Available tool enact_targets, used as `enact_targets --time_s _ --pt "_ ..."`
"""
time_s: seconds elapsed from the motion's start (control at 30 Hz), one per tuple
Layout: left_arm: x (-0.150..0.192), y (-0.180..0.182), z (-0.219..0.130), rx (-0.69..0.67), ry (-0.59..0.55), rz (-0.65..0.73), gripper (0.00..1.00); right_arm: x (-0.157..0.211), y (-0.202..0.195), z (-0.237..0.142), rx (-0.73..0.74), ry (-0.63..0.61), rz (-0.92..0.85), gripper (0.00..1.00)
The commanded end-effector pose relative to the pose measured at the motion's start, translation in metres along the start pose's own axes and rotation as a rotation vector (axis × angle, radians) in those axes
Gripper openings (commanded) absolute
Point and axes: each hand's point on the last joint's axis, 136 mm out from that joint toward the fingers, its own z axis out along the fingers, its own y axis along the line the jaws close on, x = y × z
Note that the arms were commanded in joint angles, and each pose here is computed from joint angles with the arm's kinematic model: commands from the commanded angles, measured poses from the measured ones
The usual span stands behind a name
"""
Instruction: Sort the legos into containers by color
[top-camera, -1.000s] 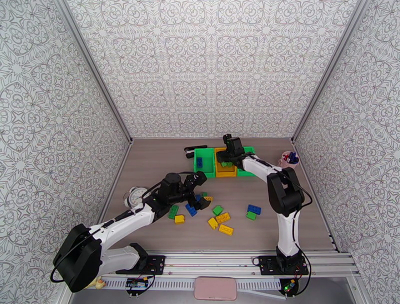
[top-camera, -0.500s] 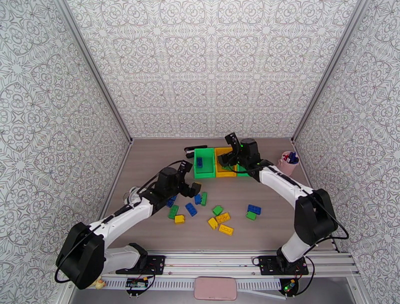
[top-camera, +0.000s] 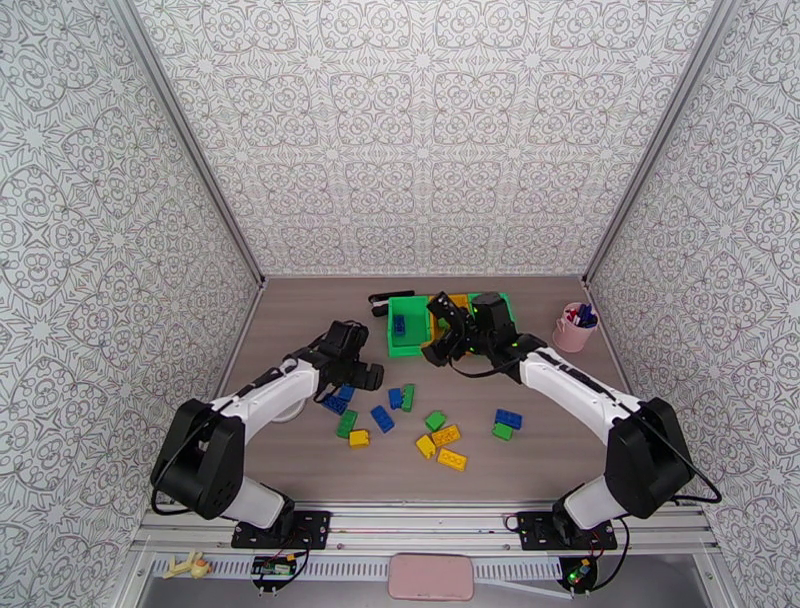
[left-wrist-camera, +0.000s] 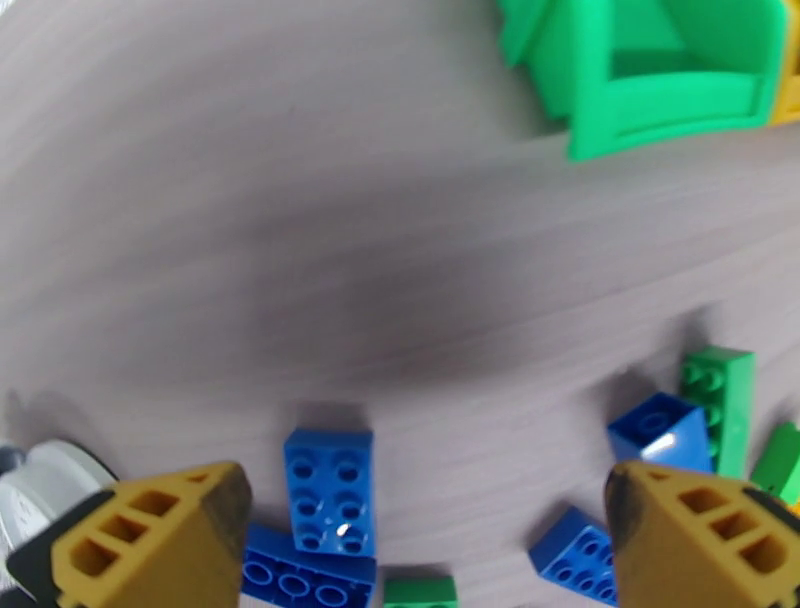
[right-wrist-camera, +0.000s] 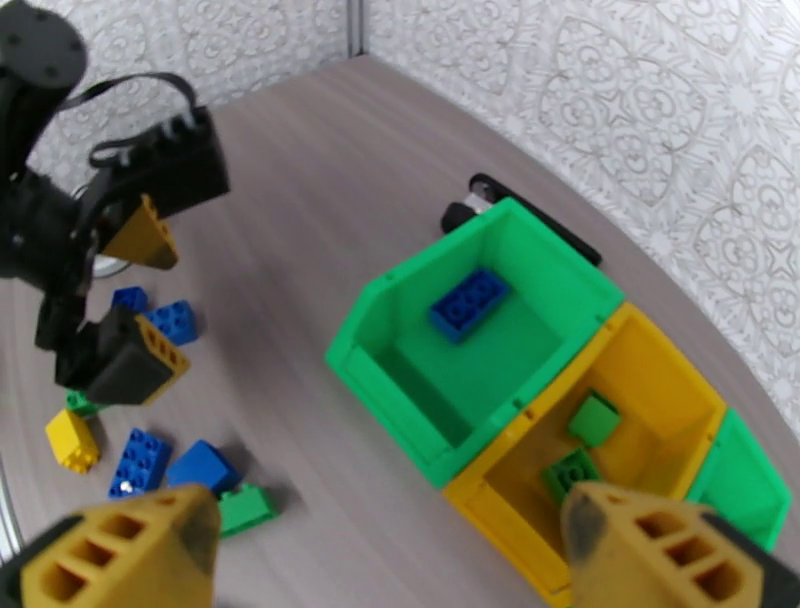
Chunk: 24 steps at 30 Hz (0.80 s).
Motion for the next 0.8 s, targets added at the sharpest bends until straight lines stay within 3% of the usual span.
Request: enact_targets --time_s 0.0,0.3,0.77 --pt "0.015 0.014 0.001 -0.071 0.104 -0.033 0.93 0.011 0.012 0.005 -0.048 0.047 -0.025 0.94" --pt "0.034 0.018 0.025 -0.096 0.247 -0.032 0.83 0.014 0.013 0.007 -0.053 0.063 -0.020 0.95" --pt "0.043 0.024 0.034 -0.138 0.302 -0.060 0.47 0.023 0.013 0.011 -0.053 0.084 -0.010 0.95"
